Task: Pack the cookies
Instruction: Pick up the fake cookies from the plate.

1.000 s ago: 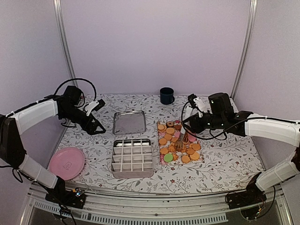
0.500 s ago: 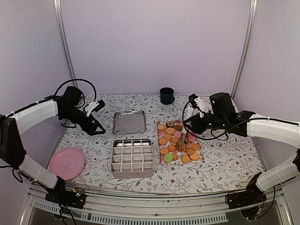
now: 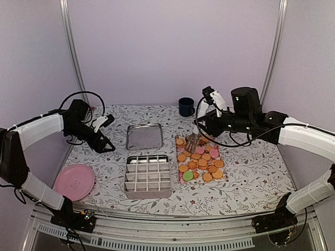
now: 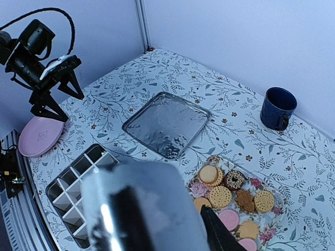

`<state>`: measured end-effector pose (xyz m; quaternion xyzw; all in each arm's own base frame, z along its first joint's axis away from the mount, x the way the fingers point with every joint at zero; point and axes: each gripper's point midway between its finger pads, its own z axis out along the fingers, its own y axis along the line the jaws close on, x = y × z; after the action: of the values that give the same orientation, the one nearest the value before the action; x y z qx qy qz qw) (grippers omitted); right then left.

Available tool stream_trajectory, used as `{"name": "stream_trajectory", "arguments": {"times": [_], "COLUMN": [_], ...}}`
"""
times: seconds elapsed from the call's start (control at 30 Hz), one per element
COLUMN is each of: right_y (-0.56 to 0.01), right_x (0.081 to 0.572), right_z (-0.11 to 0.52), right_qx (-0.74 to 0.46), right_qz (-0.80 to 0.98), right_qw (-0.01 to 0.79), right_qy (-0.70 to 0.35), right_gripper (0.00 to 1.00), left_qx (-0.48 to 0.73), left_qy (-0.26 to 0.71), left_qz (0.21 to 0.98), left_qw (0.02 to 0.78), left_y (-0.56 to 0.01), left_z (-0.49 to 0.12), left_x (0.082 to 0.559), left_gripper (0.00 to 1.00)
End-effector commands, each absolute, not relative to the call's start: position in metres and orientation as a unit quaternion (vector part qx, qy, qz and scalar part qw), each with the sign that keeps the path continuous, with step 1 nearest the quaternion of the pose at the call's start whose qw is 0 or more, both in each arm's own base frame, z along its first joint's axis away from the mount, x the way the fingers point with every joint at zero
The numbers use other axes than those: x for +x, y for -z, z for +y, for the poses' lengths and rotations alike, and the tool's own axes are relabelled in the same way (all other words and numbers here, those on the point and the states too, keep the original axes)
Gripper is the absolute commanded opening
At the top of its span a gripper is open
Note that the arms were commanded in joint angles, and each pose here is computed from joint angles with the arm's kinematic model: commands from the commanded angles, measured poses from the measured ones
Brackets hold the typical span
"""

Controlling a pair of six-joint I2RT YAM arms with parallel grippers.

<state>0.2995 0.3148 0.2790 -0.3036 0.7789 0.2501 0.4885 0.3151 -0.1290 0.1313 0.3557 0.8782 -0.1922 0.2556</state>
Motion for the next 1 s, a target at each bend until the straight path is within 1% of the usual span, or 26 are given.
{"name": "stream_trajectory", "arguments": {"times": [0.0, 0.07, 0.13, 0.23, 0.5, 0.87, 0.97], "right_y": [-0.261, -0.251, -0.239, -0.224, -0.213, -0.213, -0.207], "right_x": [0.307, 0.306, 0.305, 0.304, 0.304, 0.306, 0.304], "right_z": [0.301, 0.297, 0.294, 0.288, 0.287, 0.281, 0.280], "right_qx": [-0.289, -0.284, -0.280, -0.275, -0.273, -0.268, -0.269], "right_qz": [0.793, 0.799, 0.805, 0.813, 0.814, 0.812, 0.815], "right_qw": [0.492, 0.488, 0.482, 0.476, 0.476, 0.487, 0.481], "right_qy": [-0.212, -0.206, -0.201, -0.192, -0.191, -0.177, -0.179], "right_gripper": [0.15, 0.18, 0.24, 0.26, 0.34, 0.42, 0.42], "left_qx": [0.362, 0.363, 0.362, 0.362, 0.362, 0.362, 0.363], "left_qy": [0.191, 0.189, 0.190, 0.190, 0.191, 0.194, 0.194], "left_qz": [0.870, 0.870, 0.870, 0.869, 0.867, 0.866, 0.865], "left_qw": [0.274, 0.275, 0.276, 0.278, 0.283, 0.286, 0.286], "left_y": [-0.137, -0.136, -0.136, -0.138, -0.142, -0.145, -0.146], "left_z": [-0.127, -0.126, -0.126, -0.126, -0.126, -0.128, -0.128], "left_x": [0.313, 0.312, 0.310, 0.310, 0.308, 0.309, 0.309], "left_gripper": [0.93, 0.93, 0.93, 0.93, 0.94, 0.94, 0.94]}}
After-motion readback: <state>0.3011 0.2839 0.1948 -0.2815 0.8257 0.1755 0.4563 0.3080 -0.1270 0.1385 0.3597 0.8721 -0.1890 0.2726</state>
